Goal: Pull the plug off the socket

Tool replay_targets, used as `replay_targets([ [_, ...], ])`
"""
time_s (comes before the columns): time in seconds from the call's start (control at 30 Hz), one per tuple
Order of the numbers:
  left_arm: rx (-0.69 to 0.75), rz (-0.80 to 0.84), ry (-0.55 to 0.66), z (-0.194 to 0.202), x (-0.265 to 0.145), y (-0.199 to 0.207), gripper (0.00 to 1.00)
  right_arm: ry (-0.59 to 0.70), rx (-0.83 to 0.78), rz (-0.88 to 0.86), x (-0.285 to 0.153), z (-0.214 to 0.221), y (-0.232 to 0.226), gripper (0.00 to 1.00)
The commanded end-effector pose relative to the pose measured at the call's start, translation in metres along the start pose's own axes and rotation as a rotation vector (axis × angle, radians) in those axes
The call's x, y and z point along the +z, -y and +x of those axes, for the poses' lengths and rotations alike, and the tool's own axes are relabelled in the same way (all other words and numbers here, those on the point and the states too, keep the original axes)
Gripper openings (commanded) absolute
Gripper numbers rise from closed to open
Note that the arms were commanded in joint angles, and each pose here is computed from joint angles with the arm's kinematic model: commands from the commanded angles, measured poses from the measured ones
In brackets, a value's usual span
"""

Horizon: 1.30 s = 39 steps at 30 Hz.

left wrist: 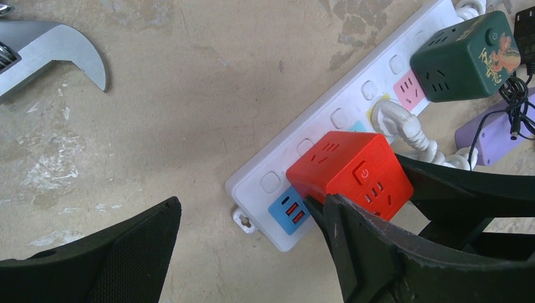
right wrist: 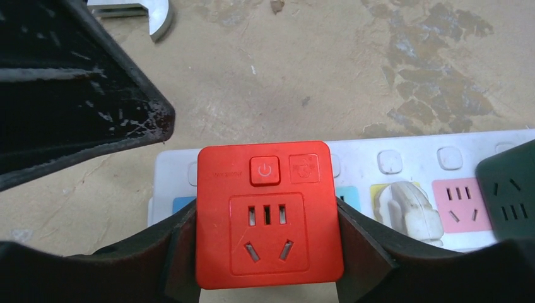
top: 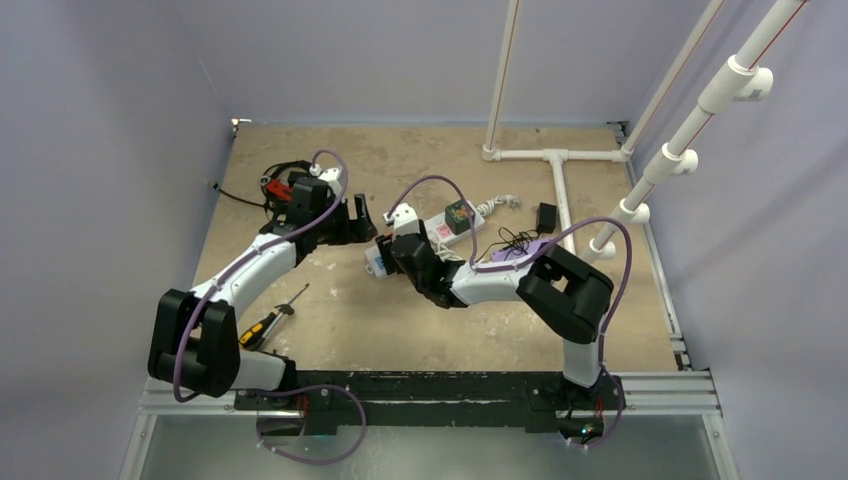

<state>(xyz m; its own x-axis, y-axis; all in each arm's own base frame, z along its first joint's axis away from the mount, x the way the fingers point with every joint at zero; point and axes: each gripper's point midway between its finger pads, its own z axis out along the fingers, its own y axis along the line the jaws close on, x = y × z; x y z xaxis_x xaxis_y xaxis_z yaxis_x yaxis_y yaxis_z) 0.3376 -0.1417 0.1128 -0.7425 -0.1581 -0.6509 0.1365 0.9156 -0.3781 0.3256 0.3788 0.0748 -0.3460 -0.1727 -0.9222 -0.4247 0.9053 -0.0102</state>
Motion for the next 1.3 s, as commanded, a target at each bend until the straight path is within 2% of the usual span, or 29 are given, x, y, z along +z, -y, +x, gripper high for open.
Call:
replay_targets([
  [0.0, -0.011, 0.032, 0.013, -0.009, 0.002, 0.006, 0.84, 0.041, 0.023, -0.021, 0.002, -0.017, -0.01, 0.47],
  [0.13, -0.02, 0.054, -0.012, -0.004, 0.006, 0.008, 0.84, 0.046, 0.055, -0.045, -0.001, -0.016, -0.012, 0.05],
  [0.17, -0.024, 0.064, -0.017, -0.004, 0.006, 0.009, 0.84, 0.048, 0.063, -0.045, -0.001, -0.016, -0.012, 0.0],
  [0.57, -0.074, 0.114, -0.05, 0.001, 0.011, 0.008, 0.85, 0.136, 0.218, -0.092, -0.019, -0.043, -0.001, 0.0],
  [0.97, -0.134, 0.192, -0.157, 0.027, 0.025, 0.014, 0.7, 0.145, 0.255, -0.082, -0.017, -0.047, 0.018, 0.0],
  [1.1, -0.149, 0.177, -0.176, 0.033, 0.03, 0.01, 0.71, 0.153, 0.269, -0.088, -0.019, -0.05, 0.022, 0.0],
  [1.27, -0.185, 0.239, -0.203, 0.04, 0.034, 0.019, 0.71, 0.169, 0.292, -0.119, -0.023, -0.057, 0.024, 0.0],
])
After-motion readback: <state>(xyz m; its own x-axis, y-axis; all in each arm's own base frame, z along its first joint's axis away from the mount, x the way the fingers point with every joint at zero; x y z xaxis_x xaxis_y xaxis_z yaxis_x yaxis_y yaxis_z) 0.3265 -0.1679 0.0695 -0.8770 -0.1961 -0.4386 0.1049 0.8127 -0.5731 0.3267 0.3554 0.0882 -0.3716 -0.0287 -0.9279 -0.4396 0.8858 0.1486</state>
